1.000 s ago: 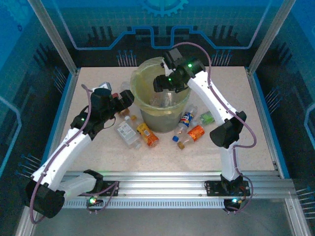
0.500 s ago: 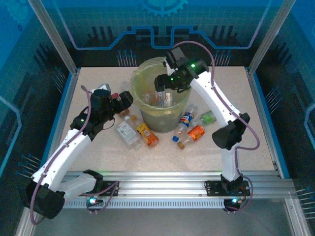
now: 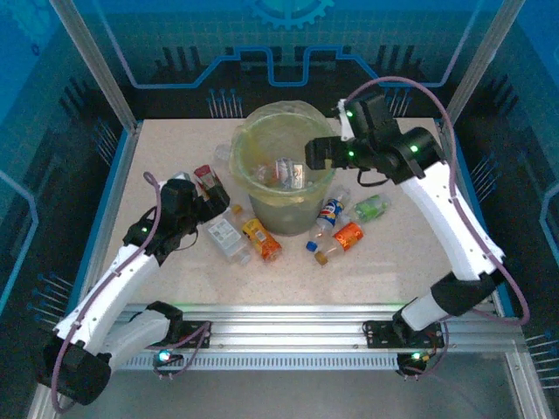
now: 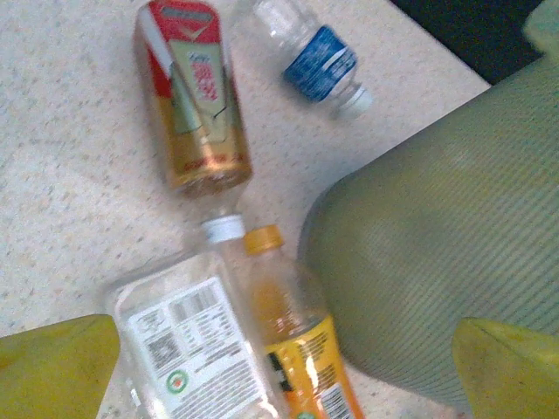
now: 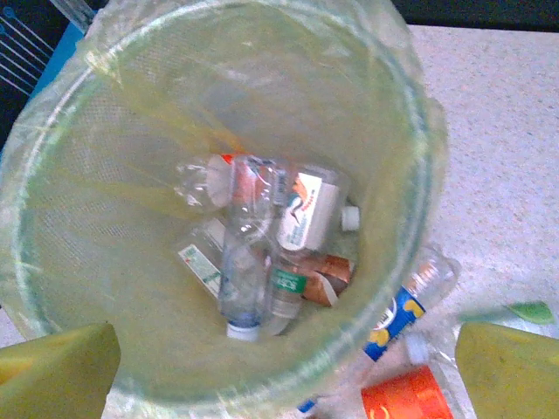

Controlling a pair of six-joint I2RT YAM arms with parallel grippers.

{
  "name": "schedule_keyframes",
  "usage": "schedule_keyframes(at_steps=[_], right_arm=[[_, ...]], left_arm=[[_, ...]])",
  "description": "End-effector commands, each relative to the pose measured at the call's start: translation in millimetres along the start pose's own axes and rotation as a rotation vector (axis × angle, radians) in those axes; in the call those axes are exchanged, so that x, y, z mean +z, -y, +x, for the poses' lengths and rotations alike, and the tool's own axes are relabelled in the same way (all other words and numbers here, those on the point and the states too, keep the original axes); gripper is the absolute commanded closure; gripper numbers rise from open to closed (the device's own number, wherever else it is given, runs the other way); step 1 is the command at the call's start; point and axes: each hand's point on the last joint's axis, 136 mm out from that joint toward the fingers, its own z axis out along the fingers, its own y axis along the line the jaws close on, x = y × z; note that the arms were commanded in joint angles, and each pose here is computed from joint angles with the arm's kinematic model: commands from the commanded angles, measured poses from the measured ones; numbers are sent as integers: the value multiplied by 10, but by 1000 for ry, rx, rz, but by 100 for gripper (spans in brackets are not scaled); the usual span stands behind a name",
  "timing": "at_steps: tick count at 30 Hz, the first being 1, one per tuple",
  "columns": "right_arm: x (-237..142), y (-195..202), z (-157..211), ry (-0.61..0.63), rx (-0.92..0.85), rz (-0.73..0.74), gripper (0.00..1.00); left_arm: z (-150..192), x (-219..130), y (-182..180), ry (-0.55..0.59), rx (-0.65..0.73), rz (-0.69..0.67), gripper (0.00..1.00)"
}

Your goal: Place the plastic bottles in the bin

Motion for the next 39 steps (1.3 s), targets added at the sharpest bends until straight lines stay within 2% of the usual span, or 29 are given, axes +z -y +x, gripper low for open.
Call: schedule_keyframes(at_steps=[1, 8, 17, 31, 39], right_arm=[[-97, 200, 32, 71, 54, 42, 0], [-144, 471, 396, 81, 101, 99, 0], [-23, 734, 762, 21, 137, 202, 0], [1, 858, 899, 30, 159, 246, 0], [62, 885, 945, 18, 164, 259, 0]], left_arm=[[212, 14, -304, -44, -48, -79, 1], [547, 176, -431, -141, -124, -70, 1], [771, 468, -459, -235, -172, -87, 1], [933, 819, -472, -327, -176, -136, 1], [995, 906, -526, -355, -175, -170, 1]])
